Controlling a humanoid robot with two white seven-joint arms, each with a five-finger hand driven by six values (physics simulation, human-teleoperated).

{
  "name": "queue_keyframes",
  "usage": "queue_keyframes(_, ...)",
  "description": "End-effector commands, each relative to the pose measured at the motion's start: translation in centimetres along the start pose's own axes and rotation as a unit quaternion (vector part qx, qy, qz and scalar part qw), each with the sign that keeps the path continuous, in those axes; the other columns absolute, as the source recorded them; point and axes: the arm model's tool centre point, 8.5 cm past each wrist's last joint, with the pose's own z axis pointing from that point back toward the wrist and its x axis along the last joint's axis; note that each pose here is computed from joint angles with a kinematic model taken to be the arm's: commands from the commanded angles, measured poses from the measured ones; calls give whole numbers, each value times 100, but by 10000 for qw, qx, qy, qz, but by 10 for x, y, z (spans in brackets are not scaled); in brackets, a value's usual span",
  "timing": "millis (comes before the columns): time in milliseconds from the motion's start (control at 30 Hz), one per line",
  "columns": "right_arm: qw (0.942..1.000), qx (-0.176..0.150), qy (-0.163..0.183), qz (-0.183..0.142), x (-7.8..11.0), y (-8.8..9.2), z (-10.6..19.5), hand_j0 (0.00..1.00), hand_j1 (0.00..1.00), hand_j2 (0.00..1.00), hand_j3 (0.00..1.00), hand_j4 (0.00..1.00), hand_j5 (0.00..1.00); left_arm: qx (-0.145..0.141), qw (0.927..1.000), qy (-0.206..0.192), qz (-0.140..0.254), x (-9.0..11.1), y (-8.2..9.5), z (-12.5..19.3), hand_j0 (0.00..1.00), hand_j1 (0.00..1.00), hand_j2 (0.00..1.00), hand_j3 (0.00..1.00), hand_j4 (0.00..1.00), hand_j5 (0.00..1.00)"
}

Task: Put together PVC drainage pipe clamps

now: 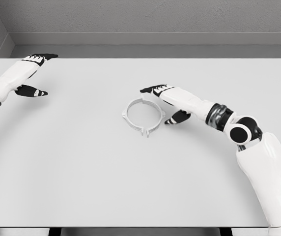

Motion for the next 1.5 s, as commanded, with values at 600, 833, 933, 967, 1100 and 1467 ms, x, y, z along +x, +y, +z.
queue_keyframes(600, 9997, 105, 132, -166, -12, 3, -13, 100, 100, 100, 100, 100, 100, 32, 10000, 5, 24, 0, 1, 0, 100, 100, 100, 100, 100, 100)
queue_keyframes(833, 9995, 126, 169, -230, -15, 2, -19, 100, 100, 100, 100, 100, 100, 35, 10000, -2, 22, 0, 2, 0, 100, 100, 100, 100, 100, 100)
queue_keyframes(933, 9995, 133, 181, -239, -16, 3, -19, 100, 100, 100, 100, 100, 100, 32, 10000, 5, 24, 0, 1, 0, 100, 100, 100, 100, 100, 100)
queue_keyframes(967, 9995, 130, 174, -243, -16, 3, -19, 100, 100, 100, 100, 100, 100, 32, 10000, 5, 24, 0, 1, 0, 100, 100, 100, 100, 100, 100)
queue_keyframes(1100, 9995, 126, 170, -238, -15, 2, -19, 100, 100, 100, 100, 100, 100, 35, 10000, -2, 22, 0, 2, 0, 100, 100, 100, 100, 100, 100)
queue_keyframes(1467, 9995, 136, 114, -246, -10, 1, -30, 100, 100, 100, 100, 100, 100, 38, 10000, 2, 20, 0, 2, 0, 100, 100, 100, 100, 100, 100)
